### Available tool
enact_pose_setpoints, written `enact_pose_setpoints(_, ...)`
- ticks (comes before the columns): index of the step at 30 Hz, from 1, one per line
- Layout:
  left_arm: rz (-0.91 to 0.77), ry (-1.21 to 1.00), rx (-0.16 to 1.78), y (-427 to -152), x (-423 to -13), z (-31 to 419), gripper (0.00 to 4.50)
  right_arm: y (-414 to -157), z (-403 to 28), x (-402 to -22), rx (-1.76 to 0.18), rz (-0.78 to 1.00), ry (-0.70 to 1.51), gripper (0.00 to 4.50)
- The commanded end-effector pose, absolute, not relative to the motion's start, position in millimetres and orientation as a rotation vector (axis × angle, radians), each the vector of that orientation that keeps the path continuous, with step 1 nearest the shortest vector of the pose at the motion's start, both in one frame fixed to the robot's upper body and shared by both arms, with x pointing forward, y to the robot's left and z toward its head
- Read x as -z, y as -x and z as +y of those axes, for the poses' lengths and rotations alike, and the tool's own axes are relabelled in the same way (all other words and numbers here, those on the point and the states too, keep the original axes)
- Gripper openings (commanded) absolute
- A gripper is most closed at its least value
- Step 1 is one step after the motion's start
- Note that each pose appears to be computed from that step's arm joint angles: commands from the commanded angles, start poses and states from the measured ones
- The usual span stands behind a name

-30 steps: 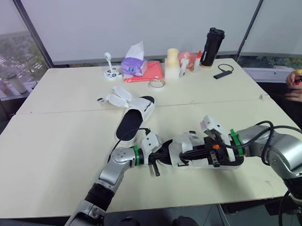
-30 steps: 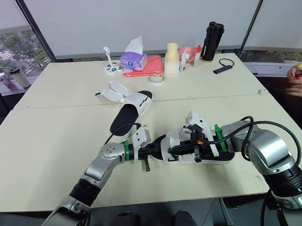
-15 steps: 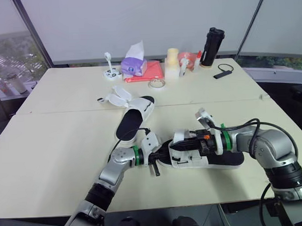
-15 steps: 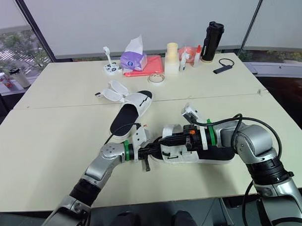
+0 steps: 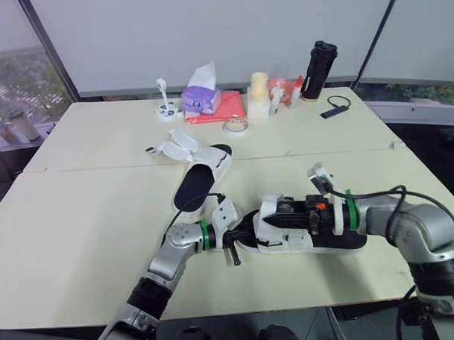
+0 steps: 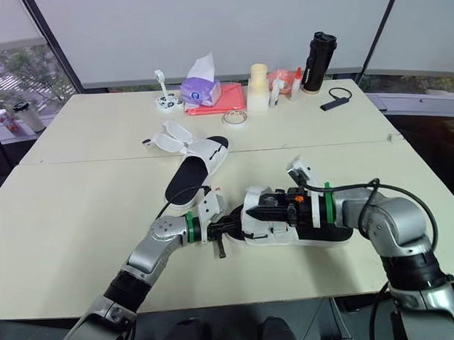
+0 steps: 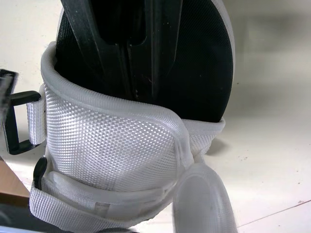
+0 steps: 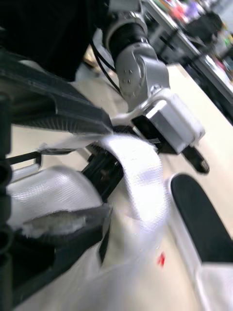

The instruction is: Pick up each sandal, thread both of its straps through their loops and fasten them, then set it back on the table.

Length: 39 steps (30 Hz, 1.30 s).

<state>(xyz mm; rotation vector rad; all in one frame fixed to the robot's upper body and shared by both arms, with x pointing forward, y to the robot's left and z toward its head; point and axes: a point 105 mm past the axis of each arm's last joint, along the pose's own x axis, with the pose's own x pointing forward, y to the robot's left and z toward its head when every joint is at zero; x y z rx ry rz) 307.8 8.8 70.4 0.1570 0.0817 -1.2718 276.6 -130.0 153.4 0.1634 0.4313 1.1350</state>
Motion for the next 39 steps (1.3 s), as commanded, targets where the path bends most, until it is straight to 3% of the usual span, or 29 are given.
enact_pose_setpoints(1,0.278,-0.173,1.226,-304.7,-27.0,25.5,0.0,-265.1,-124.1,-167.9,-1.128,0.358,-0.178,2.37)
enact_pose_setpoints(18,0.294,-0.181,1.242,-305.6,-23.5,26.2,0.0,-234.8,-96.9,-146.2,-1.102,0.403,-0.208,2.37)
enact_pose_setpoints(35,0.313,-0.18,1.234,-303.8,-18.0,27.4,0.0,-222.8,-87.9,-112.3,-1.06,0.495,-0.258,2.37)
enact_pose_setpoints(38,0.315,-0.182,1.229,-303.7,-16.9,28.3,0.0,-222.0,-88.4,-106.0,-1.03,0.504,-0.258,1.66)
enact_pose_setpoints(39,0.316,-0.18,1.229,-303.6,-16.6,28.4,0.0,-222.1,-88.0,-103.8,-1.018,0.507,-0.262,1.2)
